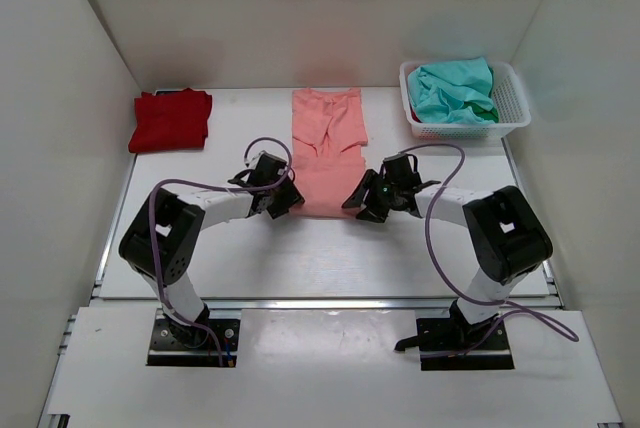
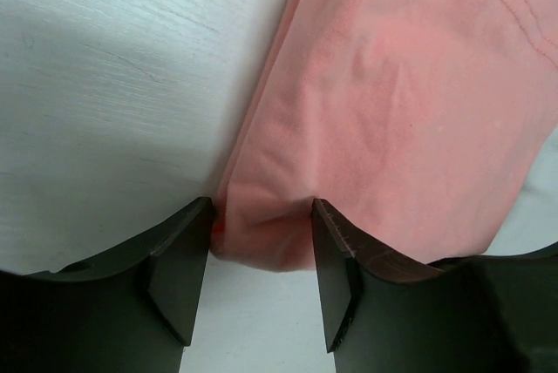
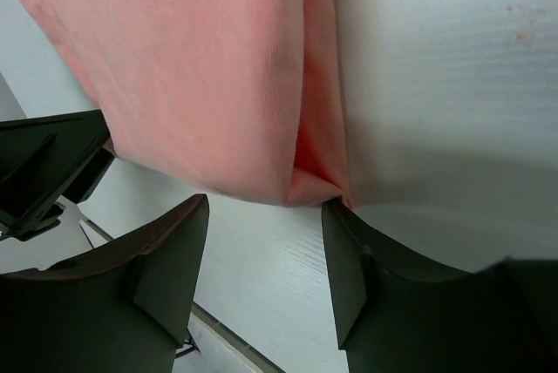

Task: Fold and stack the t-shirts
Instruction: Grab one side of the 2/3 rectangular tshirt with both arms

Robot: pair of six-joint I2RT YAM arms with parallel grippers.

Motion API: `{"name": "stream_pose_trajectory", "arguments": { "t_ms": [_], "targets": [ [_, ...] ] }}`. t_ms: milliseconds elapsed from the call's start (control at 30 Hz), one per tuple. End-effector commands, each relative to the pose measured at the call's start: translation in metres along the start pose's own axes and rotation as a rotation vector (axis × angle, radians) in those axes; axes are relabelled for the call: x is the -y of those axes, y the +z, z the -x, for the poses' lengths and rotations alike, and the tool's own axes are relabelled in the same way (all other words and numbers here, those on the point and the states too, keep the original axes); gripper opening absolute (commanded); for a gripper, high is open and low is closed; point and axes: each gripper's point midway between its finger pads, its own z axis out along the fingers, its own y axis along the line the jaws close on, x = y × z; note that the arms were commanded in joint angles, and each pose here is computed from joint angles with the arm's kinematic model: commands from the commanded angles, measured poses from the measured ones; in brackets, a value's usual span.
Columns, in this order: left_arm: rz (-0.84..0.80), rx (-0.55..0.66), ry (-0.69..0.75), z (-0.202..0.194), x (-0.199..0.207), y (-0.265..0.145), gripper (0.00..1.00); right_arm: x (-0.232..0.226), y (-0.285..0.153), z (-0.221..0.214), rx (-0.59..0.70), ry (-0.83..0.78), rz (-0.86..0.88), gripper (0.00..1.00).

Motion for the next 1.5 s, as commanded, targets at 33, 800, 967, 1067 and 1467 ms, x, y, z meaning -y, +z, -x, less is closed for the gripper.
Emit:
{"name": "stream_pose_trajectory", "arguments": {
  "t_ms": [33, 800, 967, 1067, 1467],
  "targets": [
    [-0.037, 0.036, -0.019, -0.002, 0.01, -0.01, 0.61, 0.015, -0.004, -0.004, 0.026, 0.016, -0.049, 0.53],
    [-0.015, -0.054, -0.033, -0.053, -0.036, -0.057, 0.0, 0.039, -0.06, -0.078, -0.064, -0.055, -0.032, 0.0],
    [-0.029, -0.096, -0.077, -0.082, -0.055, -0.081, 0.0, 0.051, -0.09, -0.122, -0.087, -0.038, 0.024, 0.0],
    [-0.068, -0.095, -0.093, -0.09, -0.057, -0.089, 0.0, 0.059, -0.091, -0.137, -0.106, -0.013, 0.069, 0.2],
    [-0.052, -0.071, -0.097, -0.088, -0.07, -0.094, 0.0, 0.036, -0.067, -0.133, -0.13, -0.072, 0.175, 0.49]
  ]
}}
